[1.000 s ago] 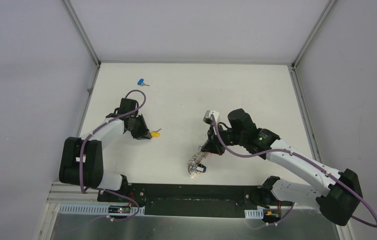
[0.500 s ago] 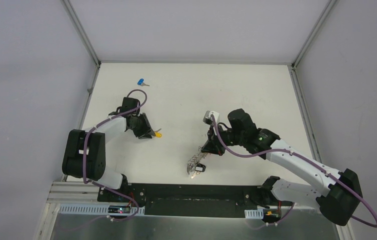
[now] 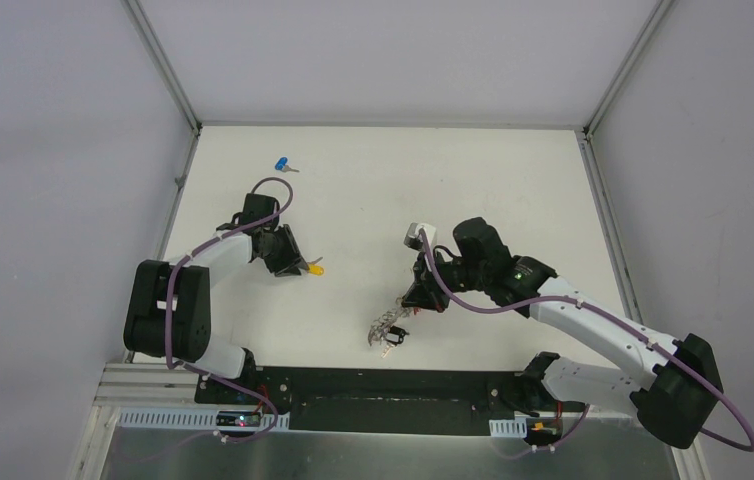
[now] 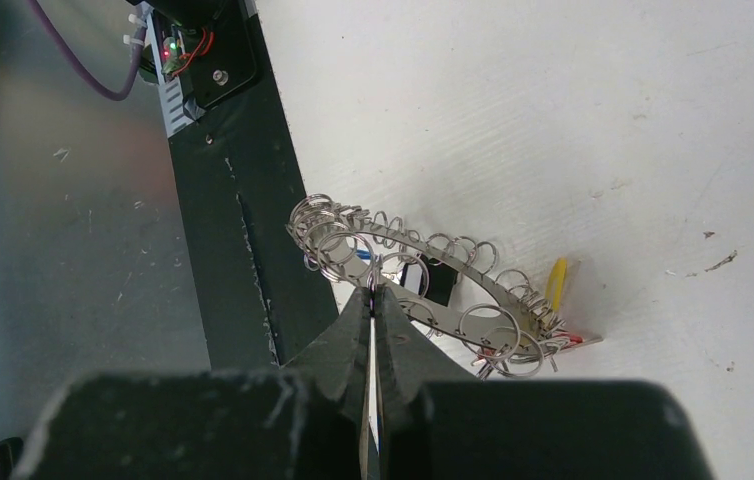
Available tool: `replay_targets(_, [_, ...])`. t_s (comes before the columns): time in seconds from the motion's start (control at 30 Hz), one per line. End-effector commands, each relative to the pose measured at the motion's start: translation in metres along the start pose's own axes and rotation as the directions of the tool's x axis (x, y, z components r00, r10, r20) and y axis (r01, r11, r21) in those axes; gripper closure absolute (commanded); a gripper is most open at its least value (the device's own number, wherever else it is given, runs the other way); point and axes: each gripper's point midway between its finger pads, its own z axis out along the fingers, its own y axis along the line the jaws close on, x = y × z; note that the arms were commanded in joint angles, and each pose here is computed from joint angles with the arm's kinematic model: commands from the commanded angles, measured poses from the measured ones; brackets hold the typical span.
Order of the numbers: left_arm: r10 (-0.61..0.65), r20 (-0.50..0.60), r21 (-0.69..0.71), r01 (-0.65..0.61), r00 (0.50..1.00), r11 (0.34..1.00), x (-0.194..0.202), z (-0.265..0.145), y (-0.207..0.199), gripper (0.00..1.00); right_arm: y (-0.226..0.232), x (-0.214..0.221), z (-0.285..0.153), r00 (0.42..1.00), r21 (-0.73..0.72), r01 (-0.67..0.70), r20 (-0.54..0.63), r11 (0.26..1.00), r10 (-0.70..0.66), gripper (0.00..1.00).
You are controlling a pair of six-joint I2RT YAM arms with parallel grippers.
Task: Put the keys on the keyring
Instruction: Pick up the key from the center of the board.
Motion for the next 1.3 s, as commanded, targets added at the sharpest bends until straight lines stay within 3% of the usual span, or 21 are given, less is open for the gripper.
replay_targets(0.0, [0.03, 0.036, 0.055, -0.032, 0.999, 0.998, -0.013, -0.004, -0.015, 0.71, 0.007, -0.023, -0.003, 0.998, -0.024, 0.029, 0.052, 0.999, -0.027, 1.0])
replay_targets(0.43, [0.061, 0.031, 0.066, -0.063, 0.998, 0.996, -0.013, -0.002, -0.015, 1.0, 0.01, -0.024, -0.004, 0.998, -0.039, 0.033, 0.055, 0.999, -0.03, 1.0])
replay_targets(0.63, [0.097, 0.085, 0.113, -0.107, 0.992, 0.988, -0.018, -0.031, -0.03, 1.0, 0.016, -0.032, -0.01, 0.993, -0.055, 0.089, 0.083, 0.994, -0.084, 1.0])
replay_targets(0.8, [0.196, 0.139, 0.167, -0.218, 0.971, 0.961, -0.019, -0.075, -0.051, 1.0, 0.024, -0.044, -0.016, 0.976, -0.082, 0.188, 0.124, 0.979, -0.177, 1.0])
replay_targets(1.0, [0.396, 0.207, 0.254, -0.44, 0.894, 0.861, -0.004, -0.123, -0.09, 1.0, 0.037, -0.062, -0.023, 0.939, -0.127, 0.317, 0.181, 0.94, -0.292, 1.0])
replay_targets(1.13, [0.571, 0.251, 0.32, -0.624, 0.781, 0.713, 0.024, -0.143, -0.127, 1.0, 0.049, -0.074, -0.029, 0.9, -0.156, 0.406, 0.241, 0.901, -0.364, 1.0])
replay_targets(1.27, [0.65, 0.31, 0.392, -0.716, 0.694, 0.578, 0.049, -0.163, -0.153, 1.0, 0.055, -0.079, -0.034, 0.857, -0.15, 0.48, 0.291, 0.865, -0.425, 1.0])
